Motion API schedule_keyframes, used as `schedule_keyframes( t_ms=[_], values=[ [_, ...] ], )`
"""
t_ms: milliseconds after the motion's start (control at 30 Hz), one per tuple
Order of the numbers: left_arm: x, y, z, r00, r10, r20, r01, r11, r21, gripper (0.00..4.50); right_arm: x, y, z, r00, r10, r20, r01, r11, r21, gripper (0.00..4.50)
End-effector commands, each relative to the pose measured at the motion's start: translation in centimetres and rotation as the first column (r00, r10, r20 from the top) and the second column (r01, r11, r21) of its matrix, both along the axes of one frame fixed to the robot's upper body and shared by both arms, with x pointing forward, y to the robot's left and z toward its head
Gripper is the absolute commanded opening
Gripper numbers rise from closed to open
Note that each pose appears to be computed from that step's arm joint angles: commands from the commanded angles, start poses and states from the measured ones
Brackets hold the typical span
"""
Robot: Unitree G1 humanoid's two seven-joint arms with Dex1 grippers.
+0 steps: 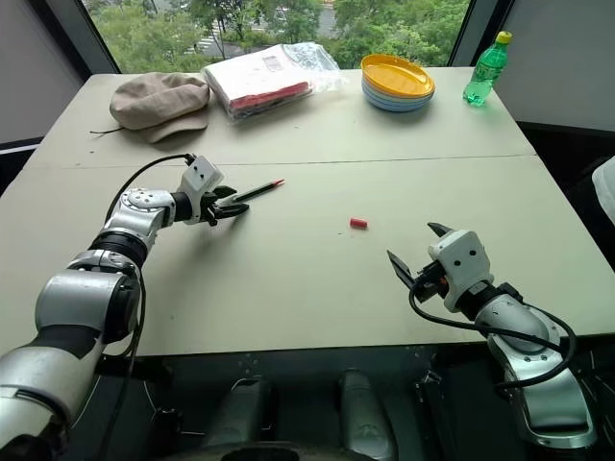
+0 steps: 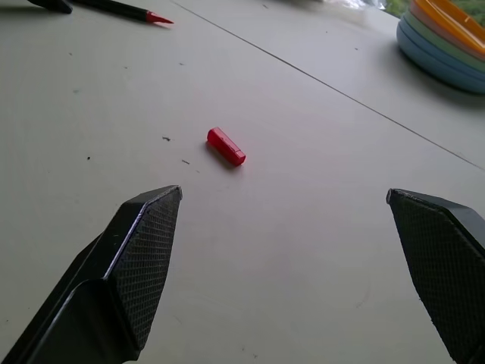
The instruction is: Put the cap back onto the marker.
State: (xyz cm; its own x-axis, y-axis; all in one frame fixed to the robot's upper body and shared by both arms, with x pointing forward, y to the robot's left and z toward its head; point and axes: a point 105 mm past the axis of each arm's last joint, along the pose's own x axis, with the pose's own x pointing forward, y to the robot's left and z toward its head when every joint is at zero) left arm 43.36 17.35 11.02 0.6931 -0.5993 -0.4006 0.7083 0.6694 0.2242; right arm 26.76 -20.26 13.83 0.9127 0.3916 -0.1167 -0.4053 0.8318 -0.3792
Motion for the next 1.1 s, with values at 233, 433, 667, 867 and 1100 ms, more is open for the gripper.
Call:
schedule_keyframes(
  t_ms=[233, 433, 667, 867, 1100],
  values=[
    [-0.1, 0.6, -0.6, 0.998, 0.041, -0.04, -0.041, 0.999, -0.007, 0.04, -0.1, 0.0, 1.8, 0.997, -0.003, 0.073, 0.005, 1.0, -0.031, 4.5],
    [-0.2, 0.3, 0.4, 1.0, -0.024, -0.012, 0.023, 0.999, -0.025, 0.04, 0.2, 0.5, 1.9, 0.997, 0.014, 0.078, -0.013, 1.0, -0.018, 4.5],
    [-2.2, -0.4, 2.3, 0.948, -0.302, 0.105, 0.295, 0.952, 0.075, 0.04, 1.9, 1.5, 0.8, 0.996, 0.09, 0.029, -0.092, 0.993, 0.07, 4.5],
    [-4.2, 0.0, 3.6, 0.885, -0.421, 0.198, 0.408, 0.907, 0.102, 0.04, 4.6, 1.7, -0.3, 0.981, 0.19, -0.034, -0.184, 0.975, 0.128, 4.5],
    [-7.1, 1.0, 4.4, 0.891, -0.366, 0.267, 0.37, 0.928, 0.039, 0.04, 7.9, 1.7, -1.2, 0.939, 0.318, -0.128, -0.301, 0.944, 0.136, 4.5]
  ],
)
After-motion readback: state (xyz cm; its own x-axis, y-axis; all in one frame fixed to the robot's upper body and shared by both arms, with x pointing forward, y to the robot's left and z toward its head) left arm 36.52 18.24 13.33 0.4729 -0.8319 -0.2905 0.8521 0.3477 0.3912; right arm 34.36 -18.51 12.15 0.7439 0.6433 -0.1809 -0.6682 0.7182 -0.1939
